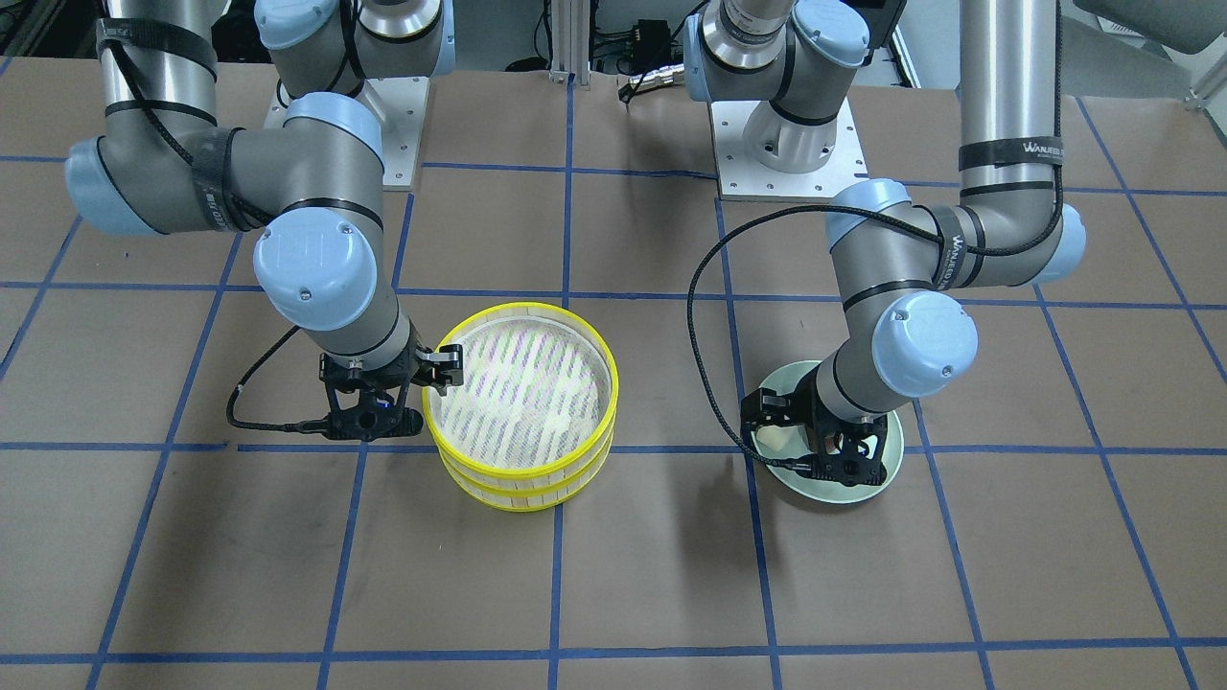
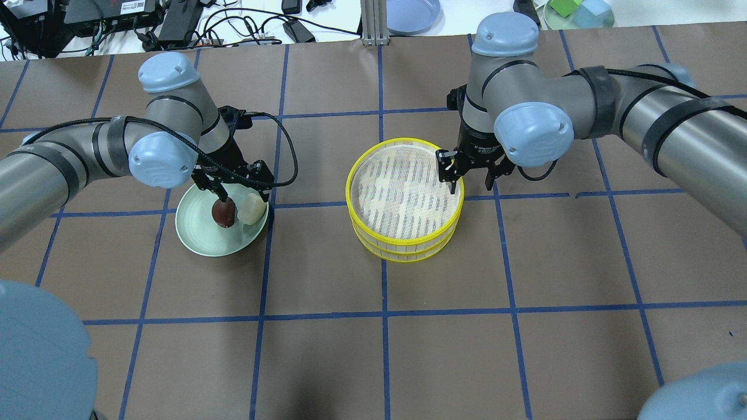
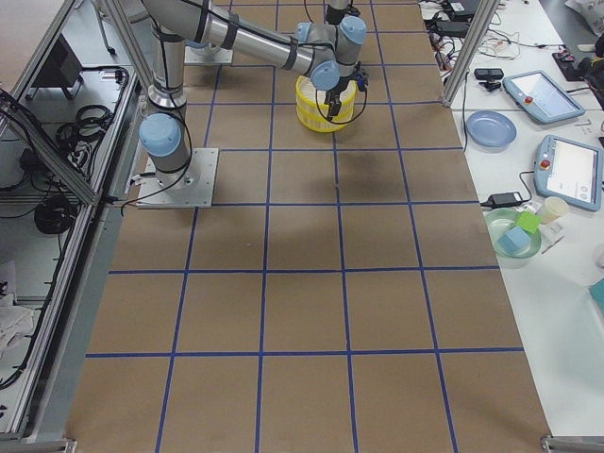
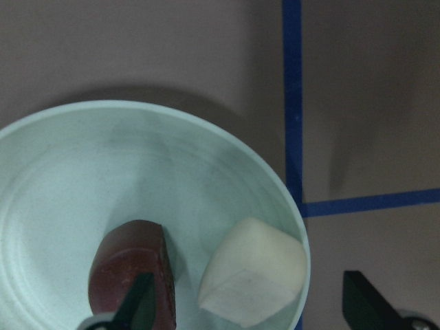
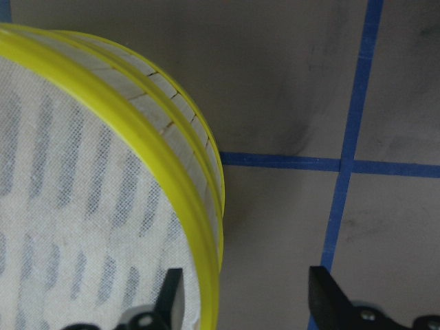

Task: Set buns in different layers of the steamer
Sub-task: 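Grasp the white bun with the left gripper while the right lifts the top tier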

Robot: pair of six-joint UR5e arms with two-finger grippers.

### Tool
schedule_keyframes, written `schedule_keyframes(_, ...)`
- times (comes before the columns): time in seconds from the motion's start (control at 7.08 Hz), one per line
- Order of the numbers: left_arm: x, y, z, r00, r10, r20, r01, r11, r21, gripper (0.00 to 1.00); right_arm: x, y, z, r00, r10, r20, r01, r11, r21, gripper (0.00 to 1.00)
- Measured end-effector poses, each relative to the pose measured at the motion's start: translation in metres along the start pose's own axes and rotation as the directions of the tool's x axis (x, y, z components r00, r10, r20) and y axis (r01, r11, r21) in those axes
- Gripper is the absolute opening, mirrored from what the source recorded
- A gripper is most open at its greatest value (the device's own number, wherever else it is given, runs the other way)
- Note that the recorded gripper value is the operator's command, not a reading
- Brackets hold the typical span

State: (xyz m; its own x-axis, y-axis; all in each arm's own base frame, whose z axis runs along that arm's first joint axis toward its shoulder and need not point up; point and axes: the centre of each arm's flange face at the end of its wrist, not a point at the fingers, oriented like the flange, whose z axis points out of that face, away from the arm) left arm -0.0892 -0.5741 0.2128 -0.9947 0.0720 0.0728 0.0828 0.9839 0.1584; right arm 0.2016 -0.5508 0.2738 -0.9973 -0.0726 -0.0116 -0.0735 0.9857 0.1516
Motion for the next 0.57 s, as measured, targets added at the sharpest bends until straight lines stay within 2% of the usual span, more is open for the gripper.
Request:
schedule_keyframes(0.14,0.001,-0.001,0.003,1.0,0.001,-0.006,-0.001,1.0,-0.002,0.1,0.0,0.0,-0.001,1.0,0.001,-0.001,-0.001,1.0,0.002,0.17)
schedule_keyframes(0.42,0.003,-0.001,0.003,1.0,0.002,-0.014,-0.002,1.0,-0.001,0.08,0.0,0.001,-0.01,1.0,0.001,-0.006,-0.001,1.0,0.017,0.15)
schedule_keyframes(0.57,0.004,-0.001,0.003,1.0,0.002,-0.016,-0.002,1.0,-0.001,0.01,0.001,0.003,-0.025,1.0,0.002,-0.01,-0.001,0.999,0.042,0.16)
